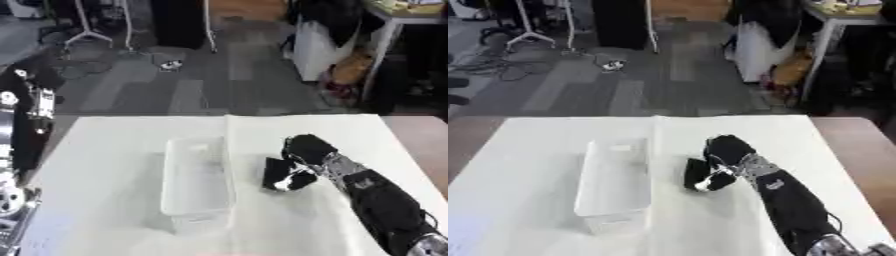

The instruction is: Pick up objects on the table and place them in the box.

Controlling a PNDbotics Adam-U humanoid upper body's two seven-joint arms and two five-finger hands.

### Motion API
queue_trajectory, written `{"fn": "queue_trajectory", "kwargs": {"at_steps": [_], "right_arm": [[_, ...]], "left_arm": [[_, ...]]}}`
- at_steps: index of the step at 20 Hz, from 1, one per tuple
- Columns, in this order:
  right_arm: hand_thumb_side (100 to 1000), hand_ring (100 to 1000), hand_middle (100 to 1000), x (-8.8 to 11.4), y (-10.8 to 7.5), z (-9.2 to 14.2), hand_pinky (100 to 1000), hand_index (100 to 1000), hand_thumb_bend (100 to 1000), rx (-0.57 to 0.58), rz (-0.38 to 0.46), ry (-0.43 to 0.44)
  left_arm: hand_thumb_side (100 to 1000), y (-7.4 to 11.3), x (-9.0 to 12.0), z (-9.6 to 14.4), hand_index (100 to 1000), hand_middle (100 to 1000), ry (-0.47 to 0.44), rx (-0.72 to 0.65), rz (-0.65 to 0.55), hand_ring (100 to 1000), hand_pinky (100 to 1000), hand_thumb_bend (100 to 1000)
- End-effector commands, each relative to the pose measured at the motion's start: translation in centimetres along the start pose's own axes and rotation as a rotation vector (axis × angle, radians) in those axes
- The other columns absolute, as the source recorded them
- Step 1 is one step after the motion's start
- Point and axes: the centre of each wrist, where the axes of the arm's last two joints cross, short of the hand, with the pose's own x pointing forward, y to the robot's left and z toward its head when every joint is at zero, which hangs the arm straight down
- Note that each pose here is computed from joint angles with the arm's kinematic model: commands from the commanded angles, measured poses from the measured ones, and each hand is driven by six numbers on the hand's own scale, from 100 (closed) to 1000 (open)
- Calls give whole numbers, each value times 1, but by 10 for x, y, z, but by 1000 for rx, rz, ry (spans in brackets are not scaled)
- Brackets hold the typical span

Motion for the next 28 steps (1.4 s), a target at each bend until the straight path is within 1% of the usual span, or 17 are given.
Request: {"fn": "queue_trajectory", "kwargs": {"at_steps": [1, 4, 5, 6, 7, 8, 10, 11, 15, 17, 18, 19, 22, 23, 24, 26, 28], "right_arm": [[758, 181, 158, -6, -9, -2, 100, 253, 559, -86, -10, 10], [757, 180, 158, -6, -8, -1, 100, 252, 553, -121, -20, 3], [827, 250, 240, -6, -7, -1, 100, 332, 598, -126, -21, 3], [816, 241, 231, -6, -7, -1, 100, 318, 588, -127, -21, 3], [847, 274, 262, -6, -6, 0, 100, 369, 621, -126, -20, 3], [849, 283, 270, -5, -5, 0, 100, 369, 623, -123, -17, 3], [803, 277, 252, -5, -6, -1, 100, 307, 560, -144, -21, 2], [759, 259, 227, -4, -7, -2, 100, 276, 497, -170, -31, 4], [741, 246, 213, -4, -8, -2, 100, 280, 506, -250, -64, 6], [730, 225, 201, -5, -8, -1, 100, 284, 526, -272, -75, 9], [732, 235, 206, -5, -8, -1, 100, 283, 516, -280, -81, 11], [724, 214, 197, -5, -9, -1, 100, 289, 533, -288, -86, 13], [716, 191, 181, -6, -11, -1, 100, 296, 538, -318, -104, 22], [704, 169, 159, -6, -14, -2, 100, 307, 541, -337, -113, 24], [712, 183, 173, -6, -16, -3, 100, 300, 540, -358, -123, 24], [696, 146, 143, -6, -19, -4, 100, 311, 537, -384, -136, 23], [689, 139, 139, -6, -26, -6, 100, 315, 531, -426, -149, 15]], "left_arm": [[1000, 4, 6, -6, 861, 825, -30, 6, 1, 708, 571, 155], [1000, 4, 6, -6, 861, 825, -30, 5, 0, 708, 571, 155], [1000, 4, 6, -6, 861, 825, -30, 5, 0, 708, 571, 155], [1000, 4, 6, -6, 861, 825, -30, 4, 0, 708, 571, 155], [1000, 4, 6, -6, 861, 825, -30, 4, 0, 708, 571, 155], [1000, 4, 6, -6, 861, 825, -30, 4, 0, 708, 571, 155], [1000, 4, 6, -6, 861, 825, -30, 4, 1, 708, 571, 155], [1000, 4, 6, -6, 861, 825, -30, 4, 0, 708, 571, 155], [1000, 4, 6, -6, 861, 826, -30, 3, 0, 708, 571, 155], [1000, 4, 6, -6, 861, 826, -30, 3, 0, 709, 571, 155], [1000, 4, 6, -6, 861, 826, -30, 3, 0, 708, 571, 155], [1000, 4, 6, -6, 861, 825, -30, 3, 0, 709, 571, 155], [1000, 4, 6, -6, 861, 826, -29, 3, 0, 709, 571, 155], [1000, 4, 6, -6, 861, 826, -29, 3, -1, 709, 572, 155], [1000, 4, 6, -6, 861, 826, -29, 3, -1, 709, 571, 155], [1000, 4, 6, -6, 861, 826, -30, 3, -1, 709, 572, 155], [1000, 4, 6, -6, 861, 826, -29, 3, -1, 709, 571, 155]]}}
